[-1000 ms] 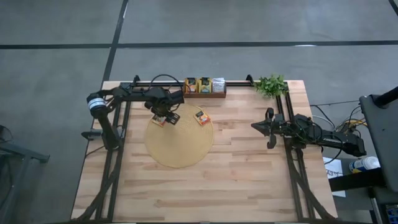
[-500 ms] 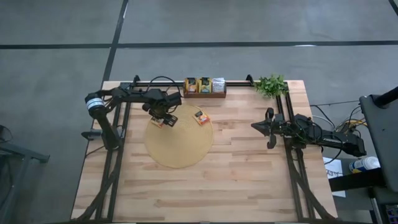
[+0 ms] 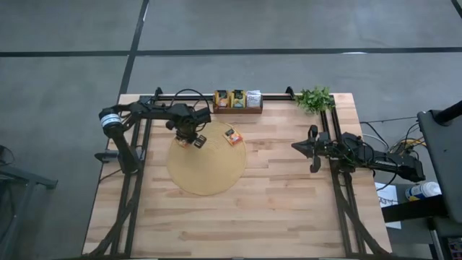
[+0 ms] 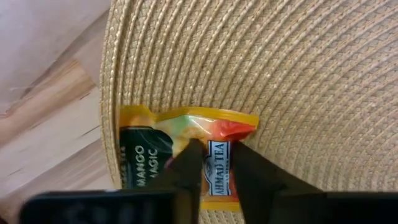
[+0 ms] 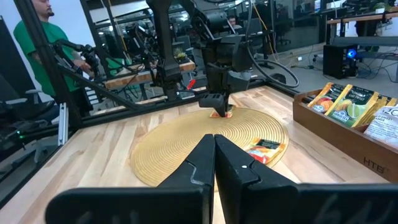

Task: Pick & Place Tea
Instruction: Put the left orange tea bag into the left section of the wooden organizer

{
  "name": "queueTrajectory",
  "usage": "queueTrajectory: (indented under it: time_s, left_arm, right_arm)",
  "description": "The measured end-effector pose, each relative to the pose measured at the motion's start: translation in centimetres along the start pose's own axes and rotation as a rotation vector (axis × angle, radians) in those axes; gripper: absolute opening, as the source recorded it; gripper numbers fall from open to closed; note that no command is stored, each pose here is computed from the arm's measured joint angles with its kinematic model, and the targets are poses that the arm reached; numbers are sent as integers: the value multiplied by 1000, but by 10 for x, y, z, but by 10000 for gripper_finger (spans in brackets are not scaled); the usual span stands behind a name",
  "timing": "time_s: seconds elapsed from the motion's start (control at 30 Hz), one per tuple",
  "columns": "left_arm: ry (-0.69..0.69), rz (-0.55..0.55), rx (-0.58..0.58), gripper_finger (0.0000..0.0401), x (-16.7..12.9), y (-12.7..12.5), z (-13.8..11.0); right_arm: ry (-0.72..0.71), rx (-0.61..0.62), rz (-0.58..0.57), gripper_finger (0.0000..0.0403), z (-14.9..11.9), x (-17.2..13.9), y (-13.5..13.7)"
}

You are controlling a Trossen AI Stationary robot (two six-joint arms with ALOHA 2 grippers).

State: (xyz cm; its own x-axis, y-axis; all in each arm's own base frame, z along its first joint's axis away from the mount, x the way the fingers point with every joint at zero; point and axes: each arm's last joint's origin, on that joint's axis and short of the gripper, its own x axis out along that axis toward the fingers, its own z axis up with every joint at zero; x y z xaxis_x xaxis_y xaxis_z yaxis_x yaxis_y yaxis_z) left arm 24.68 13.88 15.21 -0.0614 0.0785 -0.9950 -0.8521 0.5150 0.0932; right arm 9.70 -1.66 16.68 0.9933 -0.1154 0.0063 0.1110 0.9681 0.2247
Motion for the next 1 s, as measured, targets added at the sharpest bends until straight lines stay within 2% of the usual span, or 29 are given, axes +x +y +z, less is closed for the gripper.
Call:
queueTrajectory:
  time_s: [0.1, 0.17, 0.37, 0.53, 1.0]
  left_arm:
    - [-1, 5, 7, 30, -1, 0, 0]
    - [-1, 5, 11, 15, -1, 0, 1]
    - [6, 8, 30, 15, -6, -1, 3]
    - [-21, -5, 88, 15, -23, -6, 10]
    - [-369, 49, 401, 14, -96, -18, 54]
  right_arm:
    - [0, 0, 0, 9, 0, 0, 0]
    - [0, 0, -1, 9, 0, 0, 0]
    - [0, 0, -1, 9, 0, 0, 0]
    - [0, 0, 0, 9, 0, 0, 0]
    - [0, 0, 0, 9, 0, 0, 0]
